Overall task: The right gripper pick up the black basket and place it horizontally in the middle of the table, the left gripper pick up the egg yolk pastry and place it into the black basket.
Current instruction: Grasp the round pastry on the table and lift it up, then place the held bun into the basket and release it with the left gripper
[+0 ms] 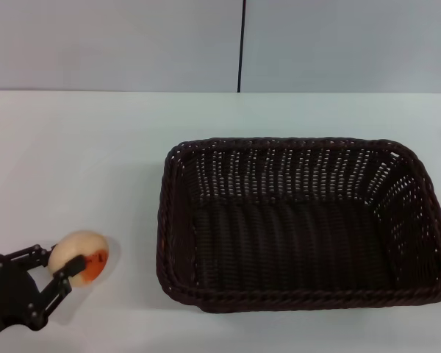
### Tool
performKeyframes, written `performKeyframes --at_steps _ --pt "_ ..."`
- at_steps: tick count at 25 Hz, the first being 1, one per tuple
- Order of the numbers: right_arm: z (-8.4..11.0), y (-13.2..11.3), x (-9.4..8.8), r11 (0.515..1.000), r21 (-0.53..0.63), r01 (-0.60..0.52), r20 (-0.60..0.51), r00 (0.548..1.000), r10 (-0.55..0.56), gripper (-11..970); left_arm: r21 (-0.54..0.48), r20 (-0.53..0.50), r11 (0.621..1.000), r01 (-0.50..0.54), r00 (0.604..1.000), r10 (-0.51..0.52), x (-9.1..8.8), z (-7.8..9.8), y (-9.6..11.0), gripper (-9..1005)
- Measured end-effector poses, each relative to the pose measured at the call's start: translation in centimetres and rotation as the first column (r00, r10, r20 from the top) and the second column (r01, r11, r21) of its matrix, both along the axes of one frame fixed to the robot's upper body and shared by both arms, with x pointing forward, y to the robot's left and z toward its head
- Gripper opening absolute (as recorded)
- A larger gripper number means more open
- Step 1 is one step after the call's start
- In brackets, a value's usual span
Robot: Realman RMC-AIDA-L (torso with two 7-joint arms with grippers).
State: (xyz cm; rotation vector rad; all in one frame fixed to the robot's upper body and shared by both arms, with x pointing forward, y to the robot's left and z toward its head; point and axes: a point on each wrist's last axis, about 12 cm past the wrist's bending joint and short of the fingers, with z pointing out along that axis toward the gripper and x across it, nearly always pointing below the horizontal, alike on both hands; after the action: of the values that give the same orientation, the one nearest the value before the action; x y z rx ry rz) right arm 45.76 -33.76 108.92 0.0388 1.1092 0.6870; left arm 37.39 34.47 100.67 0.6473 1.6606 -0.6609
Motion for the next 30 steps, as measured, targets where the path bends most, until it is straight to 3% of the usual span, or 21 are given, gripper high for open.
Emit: performKeyframes --at_steps 5,10,11,12,15,16,17,21,26,30 --pt "-1.2 -0.8 -1.2 0.997 0.058 0.043 -0.013 0.999 -0.043 750 -0.023 0.040 1.000 -0.001 0.999 0.002 1.0 0.6 -0.1 290" --pt "-1.9 -0.9 -2.1 0.996 0.067 0.054 -0.026 0.998 -0.052 750 -0.165 0.169 0.986 0.027 0.986 0.001 4.1 3.2 -1.1 245" --pt "-2.2 -0.9 -2.3 0.996 0.070 0.057 -0.035 0.998 -0.054 750 -0.223 0.208 0.970 0.097 0.977 -0.050 5.6 4.2 -2.2 238" --pt "-2.2 -0.9 -2.3 0.996 0.070 0.057 -0.035 0.998 -0.054 750 -0.223 0.208 0.970 0.097 0.977 -0.050 5.6 4.2 -2.2 232" --pt "-2.5 -0.9 -2.5 0.995 0.075 0.058 -0.047 0.997 -0.055 750 -0.285 0.240 0.935 0.212 0.960 -0.145 7.8 5.0 -5.1 207" --pt "-2.5 -0.9 -2.6 0.995 0.078 0.058 -0.045 0.997 -0.055 750 -0.299 0.240 0.909 0.290 0.945 -0.222 9.0 5.1 -7.6 198" --pt "-2.5 -0.9 -2.6 0.995 0.078 0.058 -0.045 0.997 -0.055 750 -0.299 0.240 0.909 0.290 0.945 -0.222 9.0 5.1 -7.6 189" --pt "-2.6 -0.9 -3.2 0.995 0.078 0.055 -0.026 0.998 -0.053 750 -0.328 0.215 0.891 0.314 0.943 -0.254 9.8 4.4 -11.4 145" --pt "-2.7 -1.1 -4.4 0.994 0.041 0.098 0.020 0.995 -0.099 750 -0.296 0.200 0.908 0.297 0.949 -0.245 9.8 3.8 -11.9 233" --pt "-2.7 -1.3 -4.1 0.992 0.042 0.120 0.023 0.992 -0.121 750 -0.289 0.186 0.920 0.263 0.959 -0.215 10.0 3.6 -11.4 303"
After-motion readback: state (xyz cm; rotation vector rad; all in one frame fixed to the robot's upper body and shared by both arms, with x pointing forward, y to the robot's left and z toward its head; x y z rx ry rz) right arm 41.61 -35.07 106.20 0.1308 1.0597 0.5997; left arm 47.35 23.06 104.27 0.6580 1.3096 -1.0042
